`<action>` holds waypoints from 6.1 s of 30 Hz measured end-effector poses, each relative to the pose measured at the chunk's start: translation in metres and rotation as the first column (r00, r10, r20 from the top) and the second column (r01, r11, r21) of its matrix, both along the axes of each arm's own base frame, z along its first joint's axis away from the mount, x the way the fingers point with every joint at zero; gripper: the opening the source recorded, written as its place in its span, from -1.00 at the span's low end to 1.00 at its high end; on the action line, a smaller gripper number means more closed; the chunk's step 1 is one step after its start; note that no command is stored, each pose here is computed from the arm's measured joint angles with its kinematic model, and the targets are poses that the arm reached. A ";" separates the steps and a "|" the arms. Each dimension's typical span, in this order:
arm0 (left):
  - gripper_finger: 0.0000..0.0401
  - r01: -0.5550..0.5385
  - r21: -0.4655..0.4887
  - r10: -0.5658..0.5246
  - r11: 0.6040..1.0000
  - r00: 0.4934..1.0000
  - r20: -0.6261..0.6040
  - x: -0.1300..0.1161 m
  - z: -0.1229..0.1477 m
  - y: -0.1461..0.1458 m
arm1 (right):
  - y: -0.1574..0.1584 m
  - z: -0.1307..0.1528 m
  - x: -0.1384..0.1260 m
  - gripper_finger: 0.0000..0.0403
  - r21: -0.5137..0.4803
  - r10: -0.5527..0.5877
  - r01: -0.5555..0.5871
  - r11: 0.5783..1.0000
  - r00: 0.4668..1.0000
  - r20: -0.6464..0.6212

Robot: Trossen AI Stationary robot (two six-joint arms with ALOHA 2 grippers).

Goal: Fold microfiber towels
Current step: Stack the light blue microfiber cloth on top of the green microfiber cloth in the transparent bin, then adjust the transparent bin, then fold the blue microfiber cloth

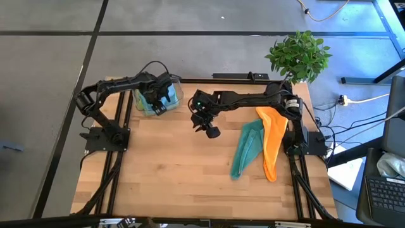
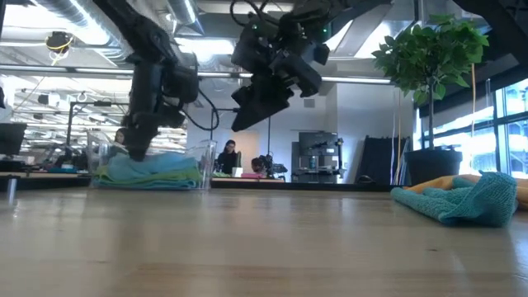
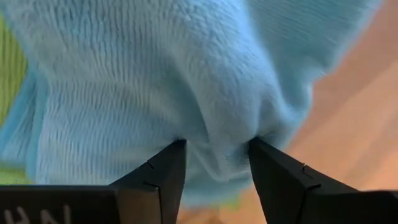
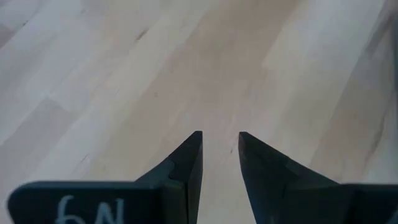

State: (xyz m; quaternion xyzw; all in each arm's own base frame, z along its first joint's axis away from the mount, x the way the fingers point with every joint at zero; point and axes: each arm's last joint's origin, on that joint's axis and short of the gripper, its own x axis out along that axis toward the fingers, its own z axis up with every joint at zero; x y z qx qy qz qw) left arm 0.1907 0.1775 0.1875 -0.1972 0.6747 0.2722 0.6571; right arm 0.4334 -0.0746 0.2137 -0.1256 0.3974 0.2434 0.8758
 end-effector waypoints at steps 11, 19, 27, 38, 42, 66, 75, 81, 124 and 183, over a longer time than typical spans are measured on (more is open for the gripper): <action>-0.17 0.068 0.103 -0.066 0.992 0.997 -0.029 0.001 -0.004 -0.004 | 0.008 0.002 0.005 -0.47 -0.009 0.020 -0.020 1.000 0.999 0.040; -0.17 0.045 0.163 -0.041 0.986 0.999 -0.028 -0.008 0.048 -0.016 | 0.005 0.003 0.004 -0.47 -0.010 0.012 -0.011 1.000 0.999 0.046; -0.17 0.008 0.176 -0.048 0.984 0.973 0.225 0.001 0.080 -0.062 | 0.001 0.002 0.004 -0.47 -0.067 -0.042 0.044 0.997 0.999 0.028; -0.17 -0.086 0.387 0.045 0.918 0.993 0.112 0.008 0.035 -0.123 | 0.007 -0.019 -0.011 -0.47 0.112 -0.009 0.021 0.993 0.994 -0.107; -0.17 -0.188 0.428 0.140 0.884 0.980 0.142 0.003 0.018 -0.124 | 0.011 -0.037 -0.018 -0.47 0.195 0.005 0.023 0.981 0.990 -0.141; -0.17 -0.187 0.635 0.190 0.749 0.980 0.065 -0.021 -0.020 -0.098 | 0.095 -0.050 -0.008 -0.47 0.163 0.016 -0.003 0.987 0.997 -0.080; -0.17 -0.187 0.646 0.182 0.740 0.980 0.076 -0.025 -0.030 -0.114 | 0.124 -0.052 -0.014 -0.47 0.169 0.081 -0.060 0.984 0.989 -0.122; -0.17 -0.154 0.601 0.138 0.784 0.988 0.073 -0.024 -0.031 -0.134 | 0.147 -0.054 -0.019 -0.47 0.165 0.132 -0.107 0.981 0.980 -0.150; -0.99 -0.238 0.312 0.183 0.920 0.964 0.195 -0.030 0.008 -0.197 | 0.132 -0.020 -0.094 -0.47 -0.392 -0.484 0.542 0.743 0.841 0.243; -0.99 -0.523 0.561 0.429 0.642 0.851 0.302 -0.064 -0.028 -0.128 | 0.100 -0.053 -0.152 -0.47 -0.090 -0.461 0.539 0.837 0.786 0.412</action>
